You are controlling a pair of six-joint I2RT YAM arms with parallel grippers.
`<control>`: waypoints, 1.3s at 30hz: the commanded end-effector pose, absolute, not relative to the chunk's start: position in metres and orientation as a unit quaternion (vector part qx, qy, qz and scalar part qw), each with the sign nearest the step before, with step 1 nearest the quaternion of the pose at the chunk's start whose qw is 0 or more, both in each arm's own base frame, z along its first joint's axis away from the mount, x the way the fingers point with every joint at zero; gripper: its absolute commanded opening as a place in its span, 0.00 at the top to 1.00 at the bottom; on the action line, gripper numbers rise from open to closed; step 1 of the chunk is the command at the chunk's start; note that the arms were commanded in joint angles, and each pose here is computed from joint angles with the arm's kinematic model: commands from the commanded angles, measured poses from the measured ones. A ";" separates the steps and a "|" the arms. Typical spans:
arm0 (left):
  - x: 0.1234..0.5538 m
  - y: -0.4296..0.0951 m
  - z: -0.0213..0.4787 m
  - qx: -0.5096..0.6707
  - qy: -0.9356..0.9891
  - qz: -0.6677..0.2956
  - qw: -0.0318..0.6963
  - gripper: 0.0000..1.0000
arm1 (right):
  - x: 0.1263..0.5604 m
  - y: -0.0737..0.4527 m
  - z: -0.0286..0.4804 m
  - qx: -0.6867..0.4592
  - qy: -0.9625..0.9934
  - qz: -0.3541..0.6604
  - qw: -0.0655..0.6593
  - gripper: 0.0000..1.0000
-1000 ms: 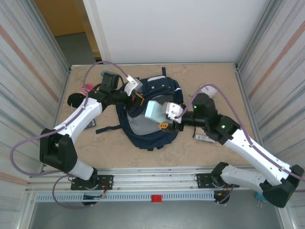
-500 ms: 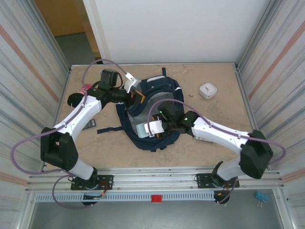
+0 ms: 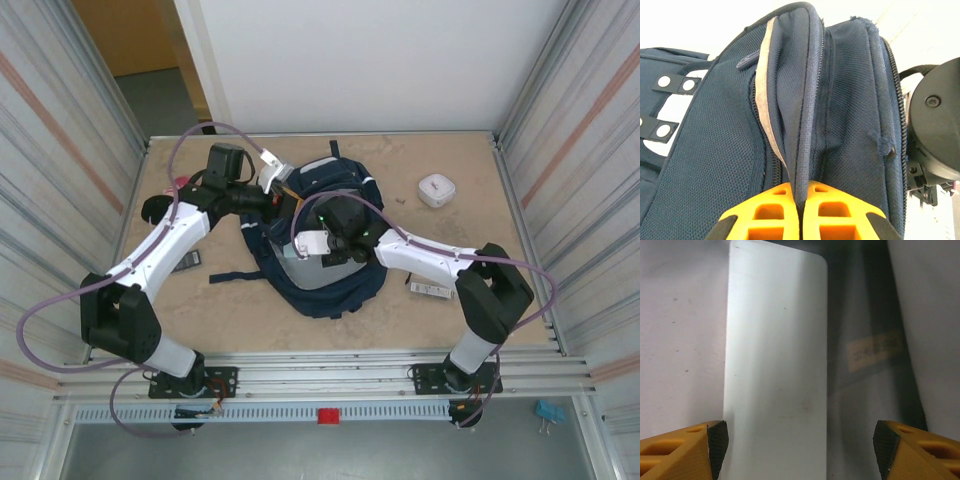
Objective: Pack books, pencil case, and school supplies into a backpack
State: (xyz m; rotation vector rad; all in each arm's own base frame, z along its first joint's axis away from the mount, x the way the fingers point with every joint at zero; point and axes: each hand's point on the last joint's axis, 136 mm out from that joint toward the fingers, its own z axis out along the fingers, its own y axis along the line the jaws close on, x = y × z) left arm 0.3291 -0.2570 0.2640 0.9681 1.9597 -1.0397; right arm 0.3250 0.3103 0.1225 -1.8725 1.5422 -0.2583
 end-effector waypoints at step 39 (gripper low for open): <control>0.341 -0.247 0.323 0.336 0.727 -0.400 0.446 1.00 | 0.327 0.317 0.140 -0.249 0.866 0.171 0.400 0.39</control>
